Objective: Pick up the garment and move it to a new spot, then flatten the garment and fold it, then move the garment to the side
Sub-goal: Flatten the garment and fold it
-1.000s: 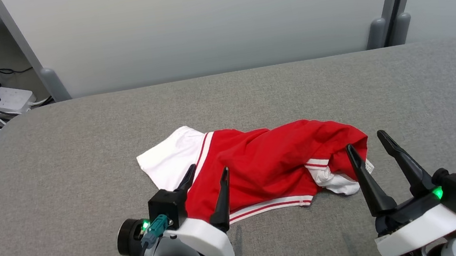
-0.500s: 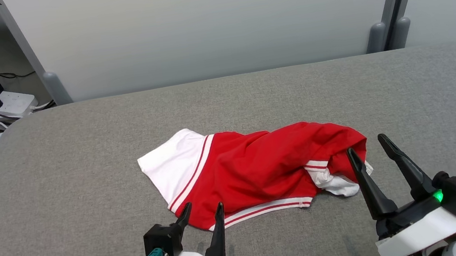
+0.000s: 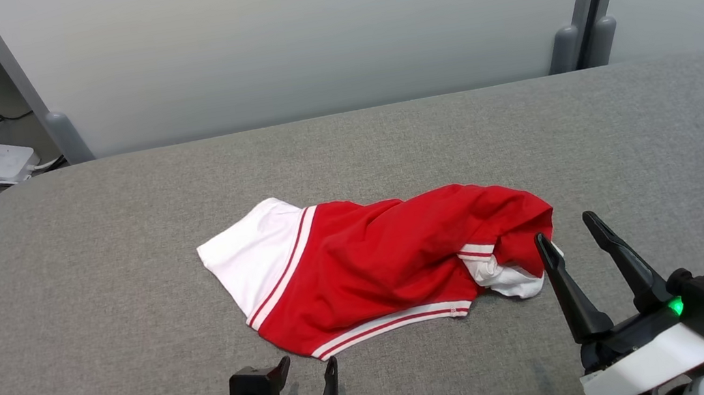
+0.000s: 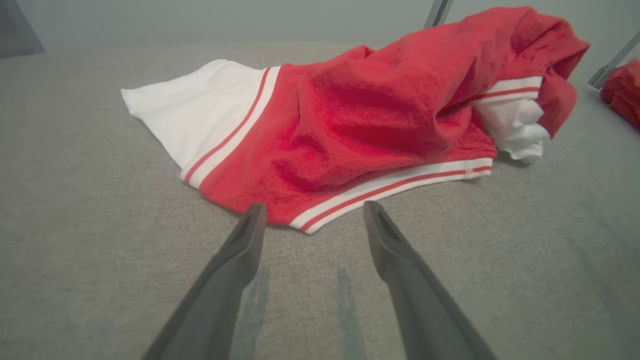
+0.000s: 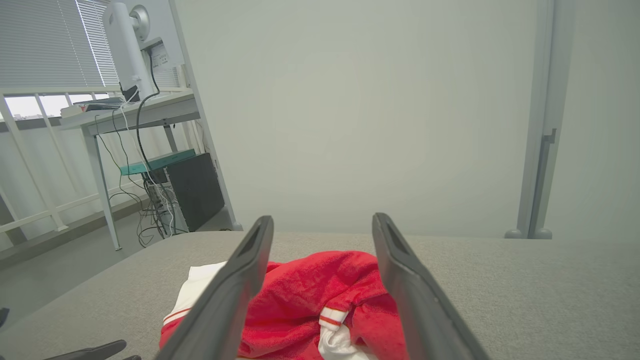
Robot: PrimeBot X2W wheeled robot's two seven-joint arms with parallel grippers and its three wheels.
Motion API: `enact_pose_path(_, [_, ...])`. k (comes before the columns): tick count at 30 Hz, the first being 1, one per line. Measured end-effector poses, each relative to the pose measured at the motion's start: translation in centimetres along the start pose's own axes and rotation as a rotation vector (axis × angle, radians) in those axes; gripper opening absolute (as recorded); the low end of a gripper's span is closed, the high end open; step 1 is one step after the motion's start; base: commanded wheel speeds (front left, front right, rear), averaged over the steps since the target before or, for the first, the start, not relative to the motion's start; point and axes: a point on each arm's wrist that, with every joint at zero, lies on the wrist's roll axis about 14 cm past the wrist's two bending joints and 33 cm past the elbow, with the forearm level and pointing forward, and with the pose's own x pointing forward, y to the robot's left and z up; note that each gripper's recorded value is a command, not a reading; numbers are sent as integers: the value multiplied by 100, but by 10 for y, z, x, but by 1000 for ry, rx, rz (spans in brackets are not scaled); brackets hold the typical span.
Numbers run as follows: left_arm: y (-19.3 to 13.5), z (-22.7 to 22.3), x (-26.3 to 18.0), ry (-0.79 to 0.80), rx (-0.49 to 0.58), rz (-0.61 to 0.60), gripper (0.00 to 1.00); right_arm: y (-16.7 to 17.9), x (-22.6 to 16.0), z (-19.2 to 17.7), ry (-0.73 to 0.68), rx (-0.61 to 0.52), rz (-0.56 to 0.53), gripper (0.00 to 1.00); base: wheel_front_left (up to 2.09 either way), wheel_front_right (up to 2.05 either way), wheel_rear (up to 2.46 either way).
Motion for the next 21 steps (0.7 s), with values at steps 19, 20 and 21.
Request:
enact_pose_path(19, [5,-49,40,214,38,5,100,-21,3,-16,52,-18,-33,100,0,0,0])
enact_pose_path(20, [3,-47,43,209,32,-1,100,-22,4,-17,54,-18,-35,100,0,0,0])
enact_pose_path(21, [2,-45,47,206,33,-6,100,-23,5,-17,54,-19,-36,100,0,0,0])
